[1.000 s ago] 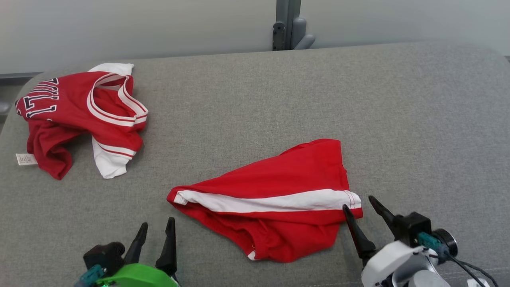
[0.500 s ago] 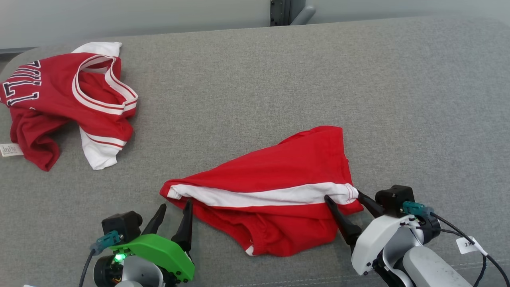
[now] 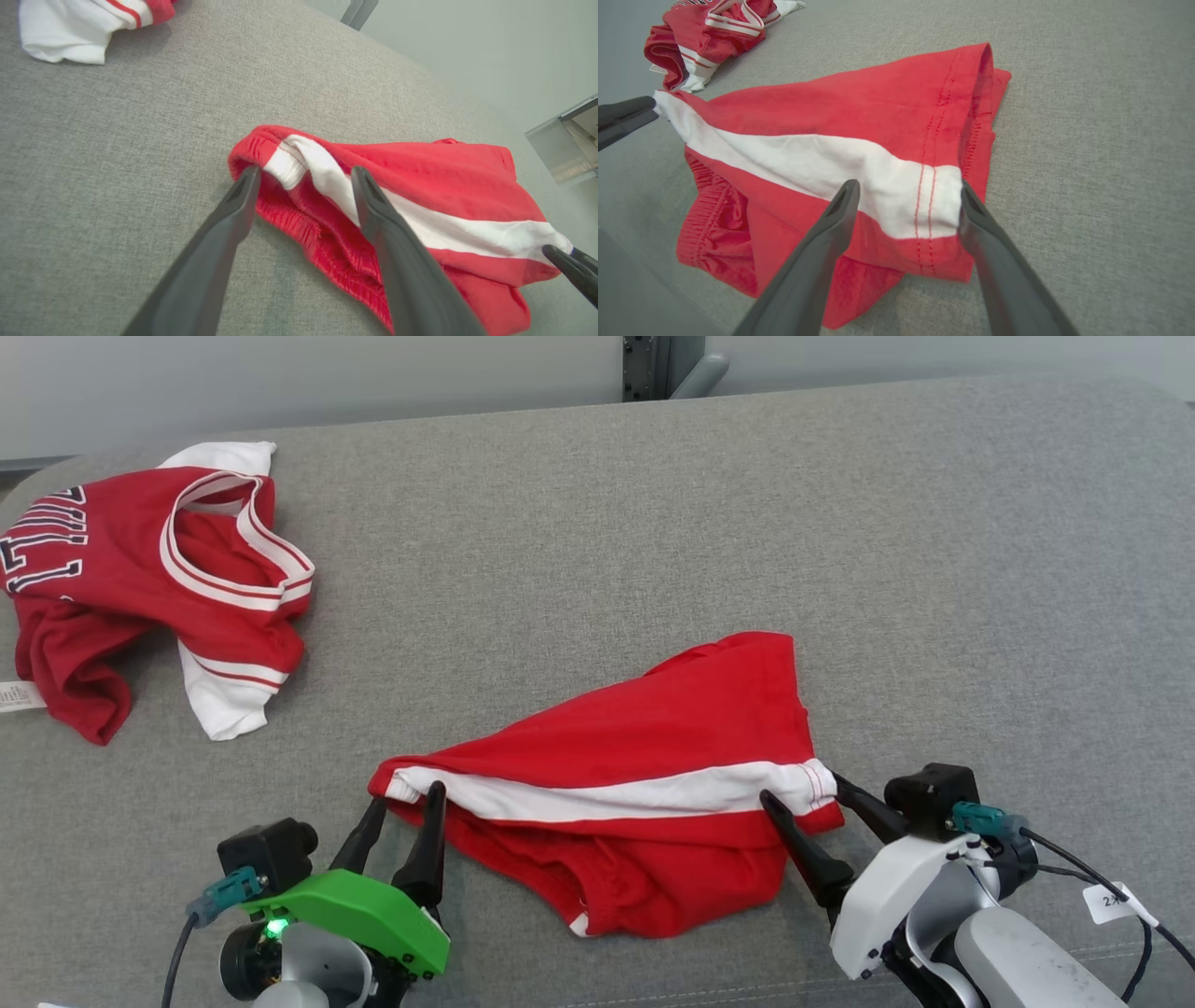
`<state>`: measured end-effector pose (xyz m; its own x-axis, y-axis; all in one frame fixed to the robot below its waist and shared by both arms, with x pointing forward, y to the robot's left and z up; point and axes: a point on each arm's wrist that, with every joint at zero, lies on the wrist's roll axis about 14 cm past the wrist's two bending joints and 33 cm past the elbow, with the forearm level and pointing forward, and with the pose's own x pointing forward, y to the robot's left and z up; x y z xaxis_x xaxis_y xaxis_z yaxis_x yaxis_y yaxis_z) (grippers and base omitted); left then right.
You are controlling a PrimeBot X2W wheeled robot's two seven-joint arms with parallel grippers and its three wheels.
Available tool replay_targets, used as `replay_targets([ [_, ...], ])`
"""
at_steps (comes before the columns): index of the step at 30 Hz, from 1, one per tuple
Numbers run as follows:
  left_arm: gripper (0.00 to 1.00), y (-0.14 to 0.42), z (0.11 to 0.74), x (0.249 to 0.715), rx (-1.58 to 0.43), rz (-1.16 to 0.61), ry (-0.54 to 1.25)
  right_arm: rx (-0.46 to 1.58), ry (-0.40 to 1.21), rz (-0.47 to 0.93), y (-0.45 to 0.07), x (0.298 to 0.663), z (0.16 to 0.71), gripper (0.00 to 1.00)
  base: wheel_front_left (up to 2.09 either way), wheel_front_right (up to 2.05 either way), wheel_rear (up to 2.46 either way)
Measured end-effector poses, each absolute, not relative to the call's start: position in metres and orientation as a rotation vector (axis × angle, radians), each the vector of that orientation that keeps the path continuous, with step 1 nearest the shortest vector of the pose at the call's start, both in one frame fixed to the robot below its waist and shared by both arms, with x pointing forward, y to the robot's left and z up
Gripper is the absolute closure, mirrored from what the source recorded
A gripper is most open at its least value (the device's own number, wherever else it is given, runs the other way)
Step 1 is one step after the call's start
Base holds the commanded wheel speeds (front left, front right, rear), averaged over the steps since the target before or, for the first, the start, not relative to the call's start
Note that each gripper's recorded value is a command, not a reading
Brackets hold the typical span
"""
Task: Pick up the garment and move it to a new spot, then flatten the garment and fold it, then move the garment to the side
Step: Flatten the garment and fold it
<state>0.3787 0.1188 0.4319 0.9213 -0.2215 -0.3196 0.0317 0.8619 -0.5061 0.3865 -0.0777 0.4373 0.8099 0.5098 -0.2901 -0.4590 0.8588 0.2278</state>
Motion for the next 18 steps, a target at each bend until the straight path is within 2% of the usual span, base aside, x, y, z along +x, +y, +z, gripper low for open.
replay_targets([
  [12,0.0,0.118,0.425,0.388,-0.587,-0.117,0.398,0.156,0.346,0.522,-0.077,0.384,0.438,0.0,0.0,0.0,0.0],
  [14,0.31,0.119,0.426,0.391,-0.598,-0.11,0.391,0.156,0.346,0.523,-0.076,0.383,0.438,0.0,0.0,0.0,0.0],
  [15,0.56,0.119,0.426,0.392,-0.6,-0.108,0.392,0.155,0.344,0.525,-0.076,0.383,0.439,0.03,0.0,0.0,0.0],
  [16,0.86,0.118,0.425,0.392,-0.601,-0.111,0.396,0.154,0.338,0.527,-0.075,0.383,0.44,0.22,0.0,0.0,0.0],
  [17,1.0,0.116,0.424,0.392,-0.603,-0.118,0.401,0.152,0.33,0.53,-0.075,0.384,0.442,0.58,0.0,0.0,0.0],
  [18,1.0,0.114,0.423,0.392,-0.601,-0.126,0.408,0.157,0.322,0.529,-0.074,0.384,0.444,0.78,0.0,0.0,0.0],
])
